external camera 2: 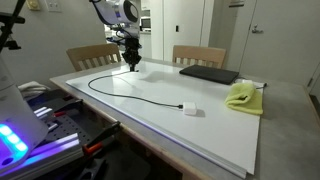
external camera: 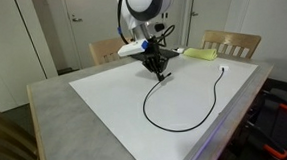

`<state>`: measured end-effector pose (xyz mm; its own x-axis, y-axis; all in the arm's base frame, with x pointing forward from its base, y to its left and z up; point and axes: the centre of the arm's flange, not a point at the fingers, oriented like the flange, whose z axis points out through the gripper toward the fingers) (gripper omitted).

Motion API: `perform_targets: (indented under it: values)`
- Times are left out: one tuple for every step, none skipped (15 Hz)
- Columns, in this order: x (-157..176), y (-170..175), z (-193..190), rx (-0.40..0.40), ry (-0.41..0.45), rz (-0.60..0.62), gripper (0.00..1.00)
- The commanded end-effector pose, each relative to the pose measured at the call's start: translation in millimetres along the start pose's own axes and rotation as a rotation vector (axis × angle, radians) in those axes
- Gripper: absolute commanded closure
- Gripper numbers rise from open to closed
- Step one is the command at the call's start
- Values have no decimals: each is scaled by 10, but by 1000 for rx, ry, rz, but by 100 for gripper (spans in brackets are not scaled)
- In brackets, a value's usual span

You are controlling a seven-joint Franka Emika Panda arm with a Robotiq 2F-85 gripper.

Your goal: Put the charger in a circle

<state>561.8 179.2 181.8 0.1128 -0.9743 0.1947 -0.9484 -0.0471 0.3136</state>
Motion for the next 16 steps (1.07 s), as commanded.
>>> perform_targets:
  values:
    - [153, -76, 1, -11, -41, 85, 99]
    - [194, -102, -2, -14, -48, 121, 99]
    - [240, -127, 10, -16, -50, 166, 99]
    - [294, -163, 8, -20, -50, 229, 99]
    - [339, -181, 14, -22, -53, 276, 99]
    - [390, -205, 20, -25, -56, 329, 99]
    - [434, -227, 24, -29, -61, 378, 99]
    - [480, -236, 35, -31, -67, 419, 99]
    - [521, -249, 55, -35, -72, 458, 99]
    - [578, -241, 90, -41, -68, 508, 99]
    - [640, -235, 129, -48, -77, 550, 99]
    - [716, -226, 167, -57, -85, 600, 99]
    - [805, -197, 202, -68, -105, 659, 99]
    - [888, -180, 246, -77, -120, 713, 99]
    - [981, -154, 261, -85, -138, 763, 99]
    - [1064, -144, 282, -93, -154, 816, 99]
